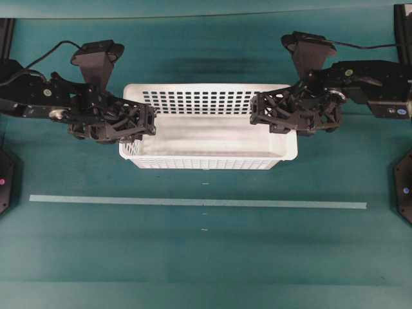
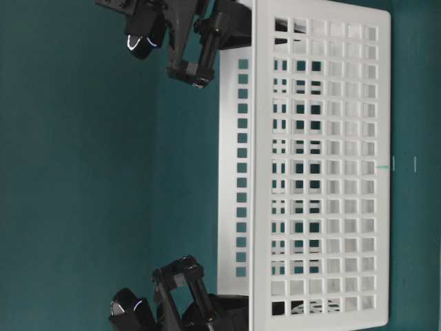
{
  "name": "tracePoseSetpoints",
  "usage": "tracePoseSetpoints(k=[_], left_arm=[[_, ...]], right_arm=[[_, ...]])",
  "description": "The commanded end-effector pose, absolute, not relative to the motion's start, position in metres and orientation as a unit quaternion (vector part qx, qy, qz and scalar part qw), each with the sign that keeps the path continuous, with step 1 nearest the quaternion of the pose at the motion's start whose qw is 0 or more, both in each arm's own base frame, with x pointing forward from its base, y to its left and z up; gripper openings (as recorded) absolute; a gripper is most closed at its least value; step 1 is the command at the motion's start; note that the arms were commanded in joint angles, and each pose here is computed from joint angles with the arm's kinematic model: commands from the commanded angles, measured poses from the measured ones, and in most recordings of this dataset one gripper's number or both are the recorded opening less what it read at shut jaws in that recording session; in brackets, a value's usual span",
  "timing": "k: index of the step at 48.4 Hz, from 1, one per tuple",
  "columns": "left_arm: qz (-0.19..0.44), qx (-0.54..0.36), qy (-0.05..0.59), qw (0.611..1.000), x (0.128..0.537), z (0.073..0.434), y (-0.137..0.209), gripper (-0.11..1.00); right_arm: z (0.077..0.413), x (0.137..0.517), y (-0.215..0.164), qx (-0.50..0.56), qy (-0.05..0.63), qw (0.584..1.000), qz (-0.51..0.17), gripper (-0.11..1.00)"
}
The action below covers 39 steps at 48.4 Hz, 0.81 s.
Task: Lift the white basket with both hands.
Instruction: 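Lower both grippers over the end rims and close them on the rims, then raise the basket with both grippers, drawing it toward the front edge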
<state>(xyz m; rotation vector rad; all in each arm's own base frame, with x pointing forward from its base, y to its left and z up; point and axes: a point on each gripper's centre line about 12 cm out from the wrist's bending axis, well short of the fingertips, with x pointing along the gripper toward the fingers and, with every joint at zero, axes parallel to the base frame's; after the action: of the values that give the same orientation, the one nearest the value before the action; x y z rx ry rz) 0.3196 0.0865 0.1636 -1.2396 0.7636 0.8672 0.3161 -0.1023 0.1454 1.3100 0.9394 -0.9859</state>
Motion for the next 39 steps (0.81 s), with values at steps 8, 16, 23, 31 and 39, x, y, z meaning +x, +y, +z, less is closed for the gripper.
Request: tracePoseSetpoints(k=[8, 16, 23, 31, 39], left_arm=[[0.362, -0.552, 0.306, 0.686, 0.324, 0.200, 0.087, 0.05], [0.363, -0.551, 0.308, 0.685, 0.319, 0.200, 0.086, 0.05], [0.364, -0.552, 0.309, 0.684, 0.316, 0.199, 0.085, 0.05], [0.362, -0.552, 0.310, 0.684, 0.315, 0.199, 0.082, 0.05], [0.357, -0.555, 0.315, 0.682, 0.313, 0.198, 0.072, 0.05]], right_arm=[[0.170, 0.316, -0.100, 0.561, 0.397, 0.598, -0.411, 0.16], [0.171, 0.315, -0.099, 0.560, 0.400, 0.596, -0.413, 0.16], [0.171, 0.314, -0.099, 0.560, 0.402, 0.595, -0.413, 0.16], [0.171, 0.316, -0.093, 0.557, 0.407, 0.598, -0.409, 0.16], [0.171, 0.318, -0.081, 0.553, 0.416, 0.602, -0.398, 0.16]])
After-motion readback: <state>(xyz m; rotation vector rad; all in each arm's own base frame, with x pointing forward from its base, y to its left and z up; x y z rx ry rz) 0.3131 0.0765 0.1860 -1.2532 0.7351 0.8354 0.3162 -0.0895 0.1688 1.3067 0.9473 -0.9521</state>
